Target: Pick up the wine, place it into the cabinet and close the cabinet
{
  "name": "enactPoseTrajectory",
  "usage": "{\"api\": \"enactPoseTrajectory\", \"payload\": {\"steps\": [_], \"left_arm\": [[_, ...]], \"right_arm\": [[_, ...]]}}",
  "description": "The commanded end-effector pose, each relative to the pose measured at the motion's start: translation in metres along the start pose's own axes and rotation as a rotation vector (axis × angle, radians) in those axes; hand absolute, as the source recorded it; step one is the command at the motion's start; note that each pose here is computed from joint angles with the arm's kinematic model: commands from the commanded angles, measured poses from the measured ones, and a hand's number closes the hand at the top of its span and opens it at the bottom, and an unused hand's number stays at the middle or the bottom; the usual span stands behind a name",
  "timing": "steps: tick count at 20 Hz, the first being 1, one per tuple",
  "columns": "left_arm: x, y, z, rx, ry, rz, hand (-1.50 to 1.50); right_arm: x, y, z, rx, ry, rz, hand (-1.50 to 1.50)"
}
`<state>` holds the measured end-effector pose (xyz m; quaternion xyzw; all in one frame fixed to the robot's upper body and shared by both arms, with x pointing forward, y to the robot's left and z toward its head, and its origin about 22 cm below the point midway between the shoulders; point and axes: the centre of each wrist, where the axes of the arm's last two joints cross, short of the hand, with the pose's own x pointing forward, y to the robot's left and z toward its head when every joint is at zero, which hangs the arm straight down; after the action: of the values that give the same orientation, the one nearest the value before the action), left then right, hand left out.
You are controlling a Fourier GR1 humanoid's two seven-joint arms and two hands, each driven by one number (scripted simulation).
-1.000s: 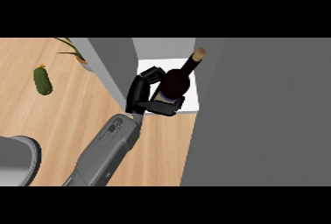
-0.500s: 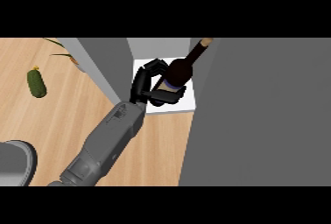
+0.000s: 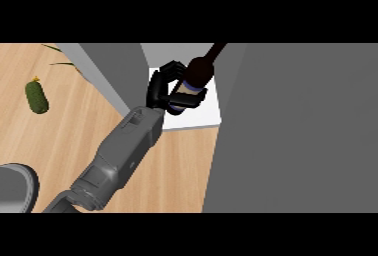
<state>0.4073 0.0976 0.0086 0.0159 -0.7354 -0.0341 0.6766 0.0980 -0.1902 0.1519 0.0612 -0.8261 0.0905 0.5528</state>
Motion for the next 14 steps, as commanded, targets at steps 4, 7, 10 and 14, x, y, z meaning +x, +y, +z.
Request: {"api": "enactPoseTrajectory", "payload": {"steps": [4,7,10,14], "left_arm": [[-0.008,0.009,-0.004,0.039,0.034,0.013,1.50],[0.009,0.020,-0.018,0.076,0.021,-0.024,1.50],[0.011,0.011,-0.018,0.108,-0.004,-0.035,1.50],[0.009,0.029,-0.022,0.123,-0.021,-0.098,-1.50]], "right_arm": [[0.035,-0.002,0.010,0.031,-0.021,-0.123,-1.50],[0.029,0.000,0.010,0.036,-0.021,-0.127,-1.50],[0.032,0.000,0.013,0.035,-0.021,-0.117,-1.50],[0.027,-0.001,0.014,0.060,-0.024,-0.124,-1.50]]}}
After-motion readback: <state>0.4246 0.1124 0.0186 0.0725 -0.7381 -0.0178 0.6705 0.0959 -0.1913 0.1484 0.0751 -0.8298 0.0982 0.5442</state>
